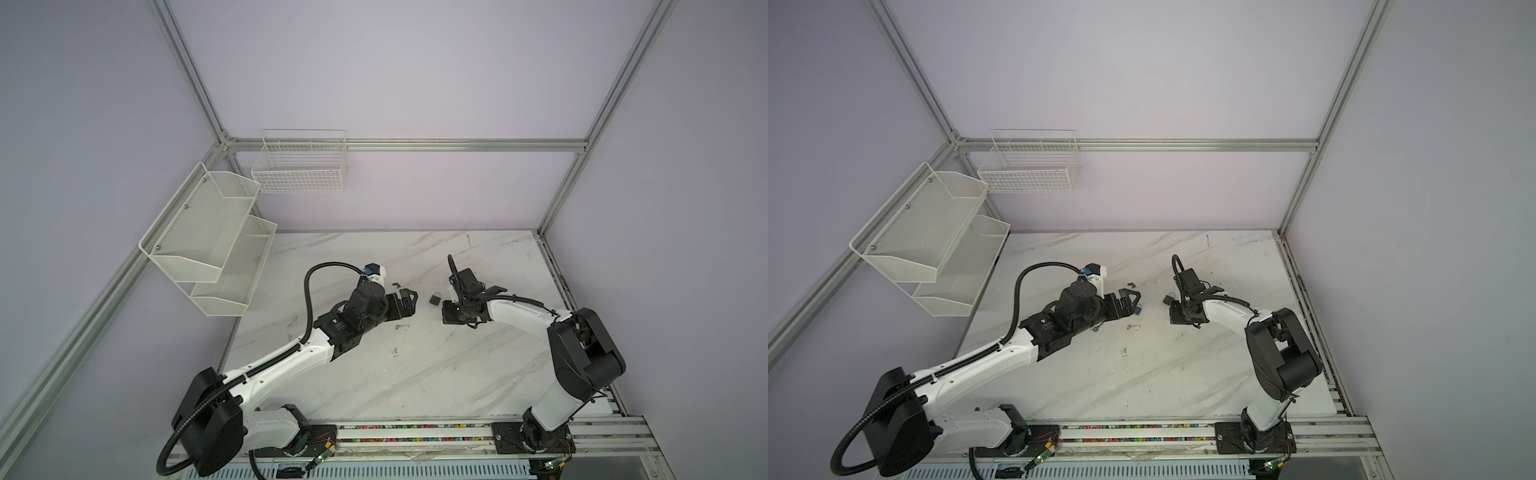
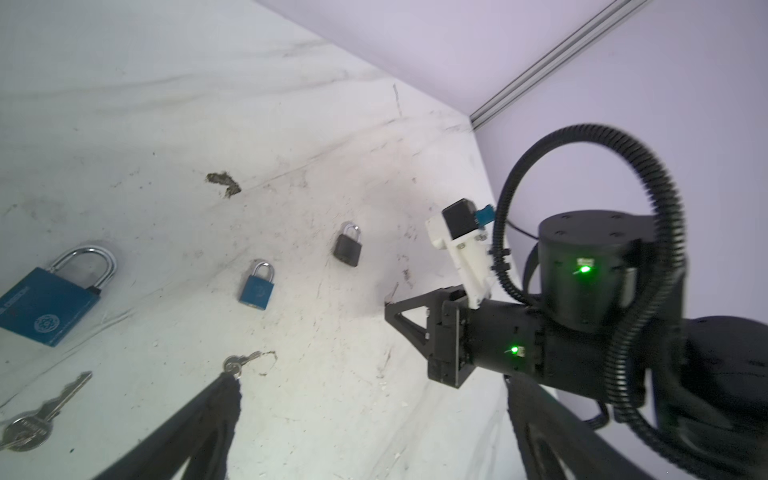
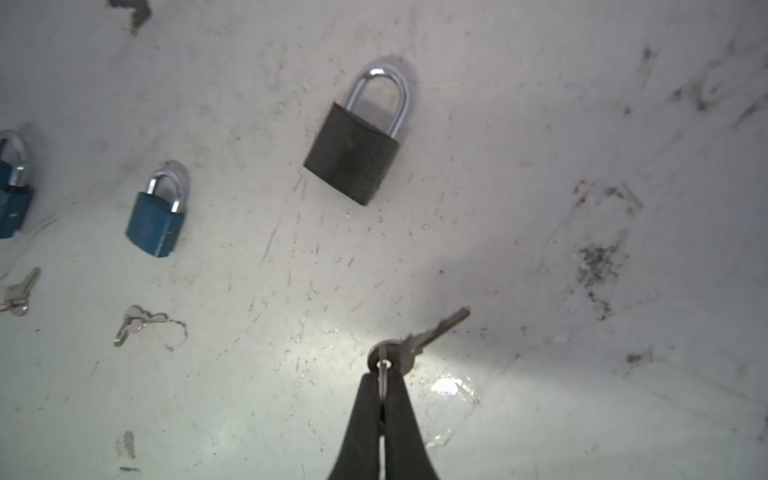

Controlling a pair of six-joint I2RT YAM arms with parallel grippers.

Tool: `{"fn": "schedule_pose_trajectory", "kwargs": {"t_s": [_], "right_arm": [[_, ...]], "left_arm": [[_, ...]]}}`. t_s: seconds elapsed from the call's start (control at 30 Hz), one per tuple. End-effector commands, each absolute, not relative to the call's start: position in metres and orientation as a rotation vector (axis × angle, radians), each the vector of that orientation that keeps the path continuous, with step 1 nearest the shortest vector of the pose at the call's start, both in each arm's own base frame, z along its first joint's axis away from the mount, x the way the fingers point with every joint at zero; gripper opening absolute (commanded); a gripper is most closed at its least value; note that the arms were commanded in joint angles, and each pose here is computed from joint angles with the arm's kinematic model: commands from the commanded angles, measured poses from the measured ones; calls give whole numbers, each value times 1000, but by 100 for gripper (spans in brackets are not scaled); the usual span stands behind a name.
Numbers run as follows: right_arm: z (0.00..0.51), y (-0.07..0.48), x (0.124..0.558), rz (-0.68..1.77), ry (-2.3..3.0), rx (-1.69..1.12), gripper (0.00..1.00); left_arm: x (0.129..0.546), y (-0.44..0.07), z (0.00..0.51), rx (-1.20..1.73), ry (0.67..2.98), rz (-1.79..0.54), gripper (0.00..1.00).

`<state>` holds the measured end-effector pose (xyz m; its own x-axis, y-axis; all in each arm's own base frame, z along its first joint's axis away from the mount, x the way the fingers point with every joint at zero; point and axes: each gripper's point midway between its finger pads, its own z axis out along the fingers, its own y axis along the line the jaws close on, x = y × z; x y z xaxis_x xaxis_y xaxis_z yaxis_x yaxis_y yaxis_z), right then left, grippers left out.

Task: Unlock with the key
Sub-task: 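Lift the key with the right gripper while the left gripper rises beside it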

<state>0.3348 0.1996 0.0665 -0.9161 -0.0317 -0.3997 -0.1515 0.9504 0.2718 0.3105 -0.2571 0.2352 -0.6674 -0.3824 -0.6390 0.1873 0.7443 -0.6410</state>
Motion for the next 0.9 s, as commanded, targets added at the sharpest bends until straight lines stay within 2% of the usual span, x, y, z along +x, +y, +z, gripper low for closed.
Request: {"fn": "schedule_pose_trajectory", "kwargs": {"t_s": [0.0, 0.3, 0.43, 0.7, 0.87], "right_arm": [[118, 223, 342, 505, 2549, -301, 0], [213, 283, 313, 700, 2138, -717, 0], [251, 298, 296, 745, 1937, -839, 0], [266, 323, 268, 744, 1769, -1041, 0], [269, 329, 266, 680, 1730, -1101, 0]], "left_arm": [[308, -238, 267, -219, 2040, -982, 100], [301, -203, 289, -227, 2101, -995, 100], [302, -211, 292, -172, 2142, -1067, 93], [307, -243, 318, 6, 2117, -1207, 81], [316, -252, 333, 44, 2070, -1234, 74]]}}
